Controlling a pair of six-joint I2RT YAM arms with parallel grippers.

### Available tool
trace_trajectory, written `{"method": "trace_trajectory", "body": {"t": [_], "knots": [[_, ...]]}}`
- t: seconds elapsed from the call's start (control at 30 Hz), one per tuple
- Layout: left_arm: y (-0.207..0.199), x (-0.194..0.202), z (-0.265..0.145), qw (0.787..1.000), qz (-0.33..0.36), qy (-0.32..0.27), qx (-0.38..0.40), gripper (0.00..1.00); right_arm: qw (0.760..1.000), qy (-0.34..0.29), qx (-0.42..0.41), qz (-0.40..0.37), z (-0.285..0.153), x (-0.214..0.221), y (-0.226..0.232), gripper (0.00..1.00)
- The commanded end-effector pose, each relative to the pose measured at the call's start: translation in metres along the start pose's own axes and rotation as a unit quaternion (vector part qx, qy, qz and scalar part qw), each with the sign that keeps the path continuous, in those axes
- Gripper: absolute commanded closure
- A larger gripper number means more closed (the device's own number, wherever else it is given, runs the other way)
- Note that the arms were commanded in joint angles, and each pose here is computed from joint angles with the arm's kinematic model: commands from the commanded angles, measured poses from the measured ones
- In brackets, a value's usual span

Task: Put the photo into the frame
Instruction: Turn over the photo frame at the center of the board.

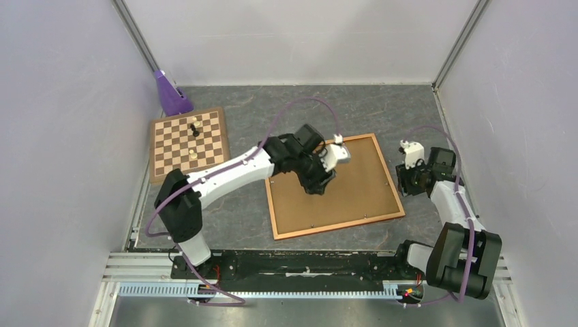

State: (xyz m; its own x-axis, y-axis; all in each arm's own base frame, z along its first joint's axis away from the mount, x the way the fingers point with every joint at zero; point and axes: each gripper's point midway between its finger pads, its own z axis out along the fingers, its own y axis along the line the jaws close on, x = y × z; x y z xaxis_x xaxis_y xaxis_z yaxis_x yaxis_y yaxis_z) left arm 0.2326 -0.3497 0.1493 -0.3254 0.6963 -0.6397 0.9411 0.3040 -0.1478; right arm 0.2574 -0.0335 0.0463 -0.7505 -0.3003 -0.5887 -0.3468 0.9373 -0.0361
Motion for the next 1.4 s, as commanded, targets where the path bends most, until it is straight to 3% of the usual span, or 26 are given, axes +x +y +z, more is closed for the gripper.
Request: {"method": "trace_trajectory", "body": {"t": [0.0,0.2,0.27,0.5,0.77,1.37], "knots": [[-0.039,0.009,0.009,0.997,0.069,0.044,-0.002,0.48,0.997,-0.026,0.048,0.046,-0.014,-0.014,-0.032,0.52],[-0.085,0.020,0.039,0.994,0.076,0.074,0.038,0.47,0.992,-0.038,0.063,0.100,-0.020,0.000,-0.051,0.43],[-0.092,0.022,0.046,0.993,0.084,0.078,0.036,0.42,0.991,-0.039,0.067,0.106,-0.021,0.005,-0.054,0.40],[-0.113,0.027,0.076,0.991,0.088,0.101,0.028,0.37,0.991,-0.051,0.067,0.109,-0.022,0.011,-0.054,0.40],[-0.124,0.036,0.107,0.985,0.114,0.133,-0.006,0.50,0.990,-0.055,0.059,0.113,-0.021,0.015,-0.053,0.41],[-0.112,0.044,0.126,0.979,0.136,0.152,-0.031,0.55,0.989,-0.063,0.061,0.116,-0.025,0.017,-0.055,0.43]]}}
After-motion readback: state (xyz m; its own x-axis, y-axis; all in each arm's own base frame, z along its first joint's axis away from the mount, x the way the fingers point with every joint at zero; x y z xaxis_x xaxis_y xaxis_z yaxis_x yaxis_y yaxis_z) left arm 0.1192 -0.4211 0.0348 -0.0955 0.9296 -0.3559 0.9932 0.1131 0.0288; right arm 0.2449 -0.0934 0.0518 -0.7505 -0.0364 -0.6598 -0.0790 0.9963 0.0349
